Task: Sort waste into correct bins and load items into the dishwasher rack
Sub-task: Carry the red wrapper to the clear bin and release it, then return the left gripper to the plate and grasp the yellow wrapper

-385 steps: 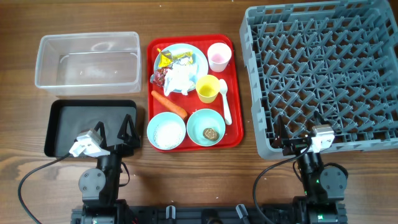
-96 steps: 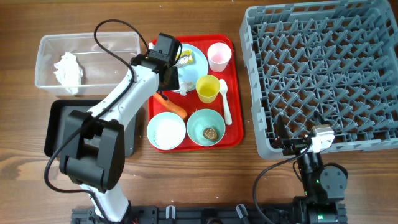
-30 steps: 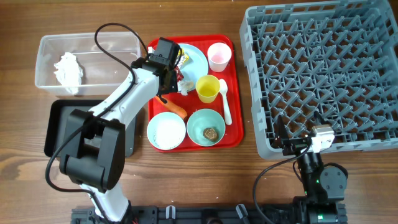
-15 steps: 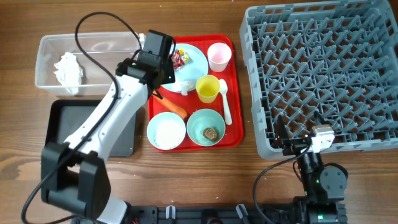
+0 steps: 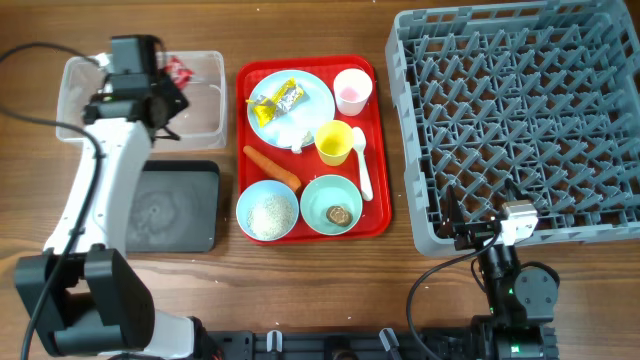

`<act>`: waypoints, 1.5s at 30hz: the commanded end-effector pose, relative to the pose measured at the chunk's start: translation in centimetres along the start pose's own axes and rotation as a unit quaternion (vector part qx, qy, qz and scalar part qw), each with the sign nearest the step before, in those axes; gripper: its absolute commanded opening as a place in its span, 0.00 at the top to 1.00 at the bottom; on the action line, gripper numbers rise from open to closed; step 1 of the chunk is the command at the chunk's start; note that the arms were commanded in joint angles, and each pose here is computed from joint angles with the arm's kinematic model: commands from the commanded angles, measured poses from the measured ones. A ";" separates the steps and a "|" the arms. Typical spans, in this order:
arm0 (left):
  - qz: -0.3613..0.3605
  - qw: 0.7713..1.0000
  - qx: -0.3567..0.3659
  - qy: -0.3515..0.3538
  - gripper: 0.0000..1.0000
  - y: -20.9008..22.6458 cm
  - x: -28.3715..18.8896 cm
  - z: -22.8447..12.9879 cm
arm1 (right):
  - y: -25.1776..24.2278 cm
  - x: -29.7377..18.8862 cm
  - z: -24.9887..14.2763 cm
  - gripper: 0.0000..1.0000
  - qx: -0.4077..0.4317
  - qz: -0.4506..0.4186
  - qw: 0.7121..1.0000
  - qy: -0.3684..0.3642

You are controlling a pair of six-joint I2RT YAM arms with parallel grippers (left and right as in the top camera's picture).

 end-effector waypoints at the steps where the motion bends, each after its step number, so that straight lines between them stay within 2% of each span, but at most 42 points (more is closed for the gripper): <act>1: 0.008 0.998 -0.057 0.003 0.96 2.5 0.7 1.1 | 0.2 0.0 0.2 0.00 -0.005 0.007 1.000 -0.005; 8: 0.026 0.997 -0.074 0.007 0.96 3.8 4.8 1.4 | 0.2 0.0 0.2 0.00 -0.005 0.007 1.000 -0.005; 12: 0.019 0.997 -0.076 -0.005 0.94 3.5 5.2 1.9 | 0.2 0.0 0.2 0.00 -0.005 0.007 1.000 -0.005; 14: 0.018 0.997 -0.076 -0.007 0.78 3.5 5.2 2.0 | 0.2 0.0 0.2 0.00 -0.005 0.007 1.000 -0.005; 15: 0.017 0.997 -0.076 -0.008 0.74 3.4 5.2 2.1 | 0.2 0.0 0.2 0.00 -0.005 0.007 1.000 -0.005; 16: 0.019 0.997 -0.074 -0.012 0.64 3.5 5.2 2.2 | 0.2 0.0 0.2 0.00 -0.005 0.007 1.000 -0.005; 17: 0.018 0.997 -0.071 -0.015 0.31 3.4 5.2 2.4 | 0.2 0.0 0.2 0.00 -0.005 0.007 1.000 -0.005; 18: 0.017 0.997 -0.071 -0.020 0.19 3.5 5.2 2.6 | 0.2 0.0 0.2 0.00 -0.005 0.007 1.000 -0.005; 23: -0.011 0.995 -0.078 -0.060 0.27 2.4 2.8 5.1 | 0.2 0.0 0.2 0.00 -0.005 0.007 1.000 -0.005; 26: -0.067 0.991 -0.074 -0.090 0.35 0.1 -1.2 6.8 | 0.2 0.0 0.2 0.00 -0.005 0.007 1.000 -0.005; 29: -0.127 0.984 -0.050 -0.114 0.38 -3.3 -5.5 6.7 | 0.2 0.0 0.2 0.00 -0.005 0.007 1.000 -0.005; 32: -0.161 0.980 -0.010 -0.113 0.38 -6.6 -7.4 5.0 | 0.2 0.0 0.2 0.00 -0.005 0.007 1.000 -0.005; 36: -0.182 0.978 0.065 -0.077 0.37 -10.4 -7.7 0.9 | 0.2 0.0 0.2 0.00 -0.005 0.007 1.000 -0.005; 41: -0.177 0.978 0.105 -0.025 0.43 -12.7 -5.3 -3.3 | 0.2 0.0 0.2 0.00 -0.005 0.007 1.000 -0.005; 43: -0.163 0.979 0.125 0.008 0.36 -13.7 -2.6 -5.8 | 0.2 0.0 0.2 0.00 -0.005 0.007 1.000 -0.005; 45: -0.157 0.978 0.133 0.022 0.34 -14.1 -1.2 -7.0 | 0.2 0.0 0.2 0.00 -0.005 0.007 1.000 -0.005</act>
Point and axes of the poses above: each gripper's point midway between its finger pads, its own x axis out along the fingers, its own y axis along the line the jaws close on, z = x × y, the point moved 2 cm from there along -x, back along the fingers, and after that the axes turned 4 degrees about -x, right-handed, at the moved point
